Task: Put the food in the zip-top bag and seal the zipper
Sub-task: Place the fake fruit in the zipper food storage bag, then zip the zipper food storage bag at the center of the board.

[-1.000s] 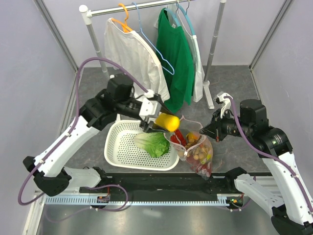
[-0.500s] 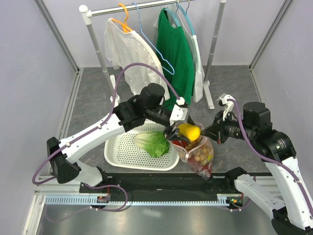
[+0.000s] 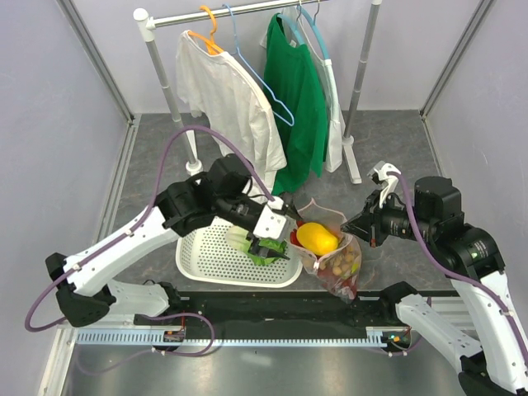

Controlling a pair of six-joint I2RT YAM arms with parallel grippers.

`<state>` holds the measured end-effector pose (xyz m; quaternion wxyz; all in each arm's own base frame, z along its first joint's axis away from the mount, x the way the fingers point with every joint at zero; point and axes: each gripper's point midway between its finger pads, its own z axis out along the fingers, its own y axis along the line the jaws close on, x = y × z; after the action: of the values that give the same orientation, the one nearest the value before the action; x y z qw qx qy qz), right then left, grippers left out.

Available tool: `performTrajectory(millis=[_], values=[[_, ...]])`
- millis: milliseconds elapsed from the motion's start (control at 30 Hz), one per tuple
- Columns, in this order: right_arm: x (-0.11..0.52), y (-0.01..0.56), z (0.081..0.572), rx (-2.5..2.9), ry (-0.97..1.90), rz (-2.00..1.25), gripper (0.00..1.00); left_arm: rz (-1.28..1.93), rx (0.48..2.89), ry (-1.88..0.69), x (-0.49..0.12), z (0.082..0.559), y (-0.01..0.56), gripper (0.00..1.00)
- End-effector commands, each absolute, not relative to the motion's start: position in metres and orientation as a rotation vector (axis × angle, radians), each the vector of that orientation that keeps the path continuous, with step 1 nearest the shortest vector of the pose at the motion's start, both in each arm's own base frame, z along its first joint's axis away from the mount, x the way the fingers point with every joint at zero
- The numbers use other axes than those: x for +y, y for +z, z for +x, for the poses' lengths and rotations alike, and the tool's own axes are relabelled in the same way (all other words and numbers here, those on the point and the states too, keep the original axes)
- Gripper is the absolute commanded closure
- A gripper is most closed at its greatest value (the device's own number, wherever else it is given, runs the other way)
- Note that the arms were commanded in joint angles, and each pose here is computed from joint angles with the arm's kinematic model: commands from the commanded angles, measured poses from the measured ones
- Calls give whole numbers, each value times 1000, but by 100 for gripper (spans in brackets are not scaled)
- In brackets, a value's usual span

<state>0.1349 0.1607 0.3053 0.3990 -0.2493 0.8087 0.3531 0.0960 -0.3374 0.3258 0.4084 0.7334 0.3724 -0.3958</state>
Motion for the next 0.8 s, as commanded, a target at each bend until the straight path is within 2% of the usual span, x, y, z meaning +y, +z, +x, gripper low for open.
performTrajectory(millis=[0, 233, 333, 367, 467, 533, 667, 767], values=[[163, 324, 138, 1967, 883, -667, 100, 2020, 874, -913, -336, 97, 291, 16], [161, 327, 140, 1961, 863, -669, 100, 2166, 819, -795, -339, 102, 252, 41], [163, 328, 144, 1951, 859, -689, 100, 2174, 787, -771, -352, 94, 262, 67], [163, 330, 147, 1943, 853, -695, 100, 2163, 754, -793, -363, 83, 272, 82], [168, 337, 160, 1905, 830, -735, 100, 2041, 788, -852, -394, 69, 310, 98], [172, 342, 171, 1876, 810, -776, 100, 1973, 854, -880, -408, 69, 330, 98], [178, 354, 191, 1828, 777, -819, 100, 1822, 1134, -873, -428, 96, 320, 98], [176, 356, 202, 1824, 730, -810, 82, 1692, 1272, -922, -424, 109, 308, 98]])
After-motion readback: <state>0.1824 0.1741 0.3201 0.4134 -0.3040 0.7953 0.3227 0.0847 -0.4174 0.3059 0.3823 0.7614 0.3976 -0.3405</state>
